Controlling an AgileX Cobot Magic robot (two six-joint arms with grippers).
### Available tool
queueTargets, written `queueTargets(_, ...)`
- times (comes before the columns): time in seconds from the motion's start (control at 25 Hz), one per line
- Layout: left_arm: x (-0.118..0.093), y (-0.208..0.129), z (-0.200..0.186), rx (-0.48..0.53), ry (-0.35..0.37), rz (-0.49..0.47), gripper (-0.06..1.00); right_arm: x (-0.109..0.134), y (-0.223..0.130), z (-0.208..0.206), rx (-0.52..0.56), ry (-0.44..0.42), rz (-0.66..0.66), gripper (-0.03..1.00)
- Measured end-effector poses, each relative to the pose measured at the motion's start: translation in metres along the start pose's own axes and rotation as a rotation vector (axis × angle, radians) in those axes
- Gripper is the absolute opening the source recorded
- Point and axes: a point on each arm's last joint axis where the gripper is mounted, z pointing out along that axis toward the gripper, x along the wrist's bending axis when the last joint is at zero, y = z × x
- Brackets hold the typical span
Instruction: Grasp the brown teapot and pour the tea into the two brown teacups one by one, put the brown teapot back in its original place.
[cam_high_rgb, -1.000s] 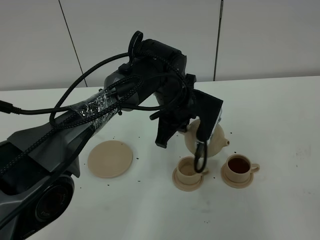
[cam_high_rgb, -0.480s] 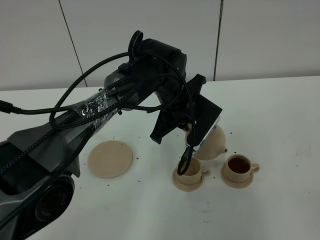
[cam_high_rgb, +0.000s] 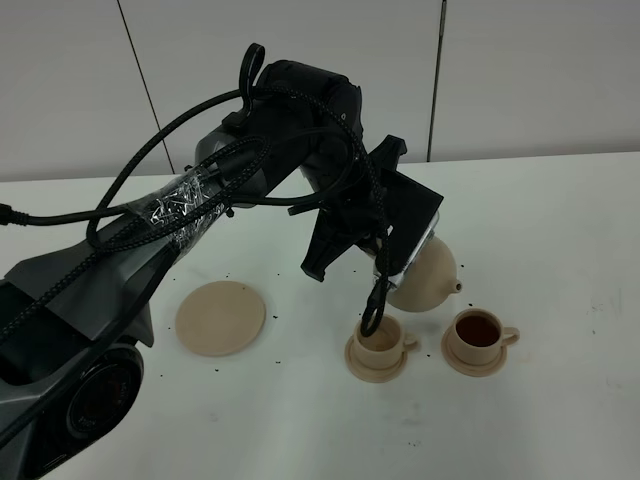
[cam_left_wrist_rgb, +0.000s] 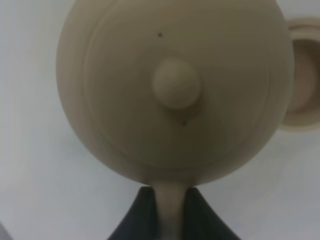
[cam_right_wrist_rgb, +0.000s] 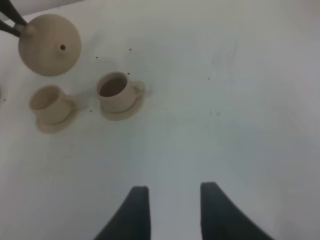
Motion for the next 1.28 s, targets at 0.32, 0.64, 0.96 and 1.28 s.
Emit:
queueTargets(0.32, -0.007, 0.000, 0.000, -0.004, -0.072, -0.031, 0.17, 0.000, 0.000, 0.000, 0.000, 0.000, 0.000, 0.24)
queueTargets(0.64, -0.007, 0.001, 0.000, -0.005, -0.075, -0.042, 0.17, 0.000, 0.000, 0.000, 0.000, 0.000, 0.000, 0.24)
queueTargets(0.96, -0.007, -0.003, 0.000, 0.032, -0.074, -0.036, 0.17, 0.000, 0.000, 0.000, 0.000, 0.000, 0.000, 0.24)
queueTargets(1.28, -0.005, -0.017, -0.024, 0.048, -0.028, -0.096, 0.17, 0.000, 0.000, 0.000, 0.000, 0.000, 0.000, 0.24)
